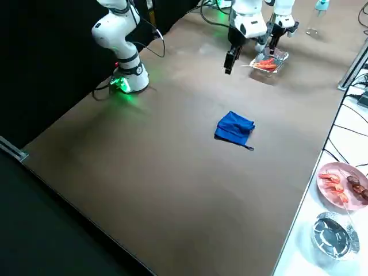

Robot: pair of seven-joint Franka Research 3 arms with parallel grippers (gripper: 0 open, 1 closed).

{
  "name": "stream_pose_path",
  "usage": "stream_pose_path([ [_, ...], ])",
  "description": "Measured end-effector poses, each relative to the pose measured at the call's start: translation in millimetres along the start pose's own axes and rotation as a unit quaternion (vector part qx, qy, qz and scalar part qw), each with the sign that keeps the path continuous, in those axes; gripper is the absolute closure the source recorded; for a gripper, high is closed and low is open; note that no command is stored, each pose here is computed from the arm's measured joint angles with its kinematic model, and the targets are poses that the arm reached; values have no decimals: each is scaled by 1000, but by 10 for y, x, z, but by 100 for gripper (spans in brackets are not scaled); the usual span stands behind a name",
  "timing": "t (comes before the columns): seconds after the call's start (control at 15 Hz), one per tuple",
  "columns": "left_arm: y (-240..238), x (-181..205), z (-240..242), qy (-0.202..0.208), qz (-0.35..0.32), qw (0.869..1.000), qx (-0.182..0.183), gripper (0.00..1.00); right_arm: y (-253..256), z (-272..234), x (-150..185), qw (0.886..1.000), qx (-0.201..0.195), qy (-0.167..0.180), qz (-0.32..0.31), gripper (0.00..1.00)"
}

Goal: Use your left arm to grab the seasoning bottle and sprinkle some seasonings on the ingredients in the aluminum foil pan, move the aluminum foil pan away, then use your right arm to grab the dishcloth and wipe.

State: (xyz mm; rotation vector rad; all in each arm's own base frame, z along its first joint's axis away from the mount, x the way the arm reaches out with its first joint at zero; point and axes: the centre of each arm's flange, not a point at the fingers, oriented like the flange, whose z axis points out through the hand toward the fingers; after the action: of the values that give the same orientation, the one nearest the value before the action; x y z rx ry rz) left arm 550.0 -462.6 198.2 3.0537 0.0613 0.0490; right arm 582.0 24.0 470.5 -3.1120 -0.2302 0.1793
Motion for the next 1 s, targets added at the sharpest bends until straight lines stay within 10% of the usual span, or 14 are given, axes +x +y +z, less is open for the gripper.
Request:
stream_pose_path([
  [0.4, 115, -93, -210, -30, 6, 1000, 6, 99, 19, 521, 296, 1000, 16, 2, 7, 0],
  [1.0, 290, -752, -708, -207, 3, 978, 23, 99, 220, 1996, 848, 999, 15, 29, 29, 6],
])
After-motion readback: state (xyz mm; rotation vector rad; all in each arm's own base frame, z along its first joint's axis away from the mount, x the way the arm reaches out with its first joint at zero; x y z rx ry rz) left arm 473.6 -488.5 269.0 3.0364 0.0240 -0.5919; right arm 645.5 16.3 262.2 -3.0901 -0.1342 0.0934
